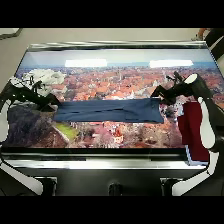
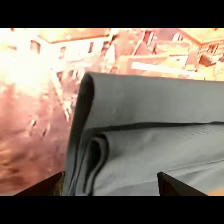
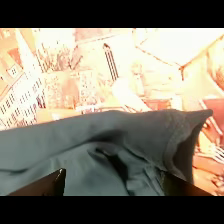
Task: Fold the shirts.
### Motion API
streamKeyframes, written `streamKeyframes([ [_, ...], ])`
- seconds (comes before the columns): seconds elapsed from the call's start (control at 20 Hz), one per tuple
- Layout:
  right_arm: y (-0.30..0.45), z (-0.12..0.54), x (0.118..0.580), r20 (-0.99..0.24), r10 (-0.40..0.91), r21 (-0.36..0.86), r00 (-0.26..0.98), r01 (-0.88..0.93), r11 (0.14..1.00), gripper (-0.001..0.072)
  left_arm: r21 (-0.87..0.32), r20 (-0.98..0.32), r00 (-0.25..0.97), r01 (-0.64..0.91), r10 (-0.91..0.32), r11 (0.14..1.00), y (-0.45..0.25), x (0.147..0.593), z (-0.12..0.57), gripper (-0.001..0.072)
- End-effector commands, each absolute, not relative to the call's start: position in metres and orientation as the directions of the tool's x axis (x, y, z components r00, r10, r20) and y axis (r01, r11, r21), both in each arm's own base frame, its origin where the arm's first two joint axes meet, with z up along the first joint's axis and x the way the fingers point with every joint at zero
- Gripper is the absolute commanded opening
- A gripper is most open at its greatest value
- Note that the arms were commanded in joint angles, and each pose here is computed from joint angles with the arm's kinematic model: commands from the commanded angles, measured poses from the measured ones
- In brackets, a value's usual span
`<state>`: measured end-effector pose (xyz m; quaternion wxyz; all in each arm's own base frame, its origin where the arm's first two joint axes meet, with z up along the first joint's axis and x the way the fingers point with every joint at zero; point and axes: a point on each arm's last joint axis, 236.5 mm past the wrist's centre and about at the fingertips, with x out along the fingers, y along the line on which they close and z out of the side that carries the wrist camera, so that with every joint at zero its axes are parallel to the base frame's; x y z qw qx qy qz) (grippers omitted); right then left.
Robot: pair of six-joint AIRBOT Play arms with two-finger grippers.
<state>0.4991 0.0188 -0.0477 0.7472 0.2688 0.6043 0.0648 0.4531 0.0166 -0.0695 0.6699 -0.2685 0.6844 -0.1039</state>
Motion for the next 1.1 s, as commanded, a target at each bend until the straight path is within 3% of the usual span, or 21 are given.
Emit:
streamKeyframes([
  [0.0,-0.032,-0.049,0.459,-0.939,0.318,0.338,0.134,0.181,0.924,0.0699,-0.509,-0.857,0.042,-0.222,-0.514,0.831,0.026,0.452,-0.051,0.0713],
  [0.1,-0.038,-0.062,0.429,-0.911,0.413,0.404,0.019,0.257,0.878,0.0699,-0.507,-0.862,0.084,-0.201,-0.5,0.838,0.031,0.454,-0.03,0.0713],
  [0.25,-0.006,-0.08,0.428,-0.818,0.575,0.545,0.004,0.328,0.772,0.0699,-0.509,-0.859,0.144,-0.149,-0.491,0.847,0.025,0.455,0.006,0.0713],
  [0.55,0.063,-0.104,0.459,-0.796,0.604,0.578,0.042,0.351,0.737,0.0668,-0.484,-0.848,0.233,0.019,-0.475,0.875,-0.014,0.451,0.074,0.0713],
  [0.6,0.071,-0.102,0.461,-0.796,0.603,0.578,0.045,0.349,0.737,0.0458,-0.482,-0.847,0.232,0.045,-0.478,0.875,-0.025,0.45,0.078,0.0713],
  [0.65,0.076,-0.096,0.461,-0.796,0.603,0.578,0.048,0.355,0.735,0.0123,-0.481,-0.846,0.221,0.074,-0.485,0.874,-0.041,0.45,0.078,0.0708],
  [0.7,0.079,-0.083,0.461,-0.795,0.604,0.582,0.056,0.348,0.735,0.0047,-0.481,-0.845,0.211,0.102,-0.491,0.871,-0.058,0.451,0.074,0.0594],
  [0.8,0.081,-0.041,0.462,-0.794,0.598,0.602,0.111,0.282,0.747,0.0045,-0.495,-0.839,0.166,0.163,-0.518,0.854,-0.108,0.446,0.054,0.0096],
  [0.85,0.082,-0.014,0.459,-0.791,0.597,0.611,0.137,0.246,0.753,0.0045,-0.526,-0.822,0.133,0.193,-0.553,0.828,-0.144,0.438,0.04,0.0044],
  [1.05,0.088,0.086,0.431,-0.771,0.591,0.632,0.237,0.165,0.757,0.0044,-0.691,-0.699,0.088,0.176,-0.71,0.702,-0.287,0.413,-0.018,0.0032],
])
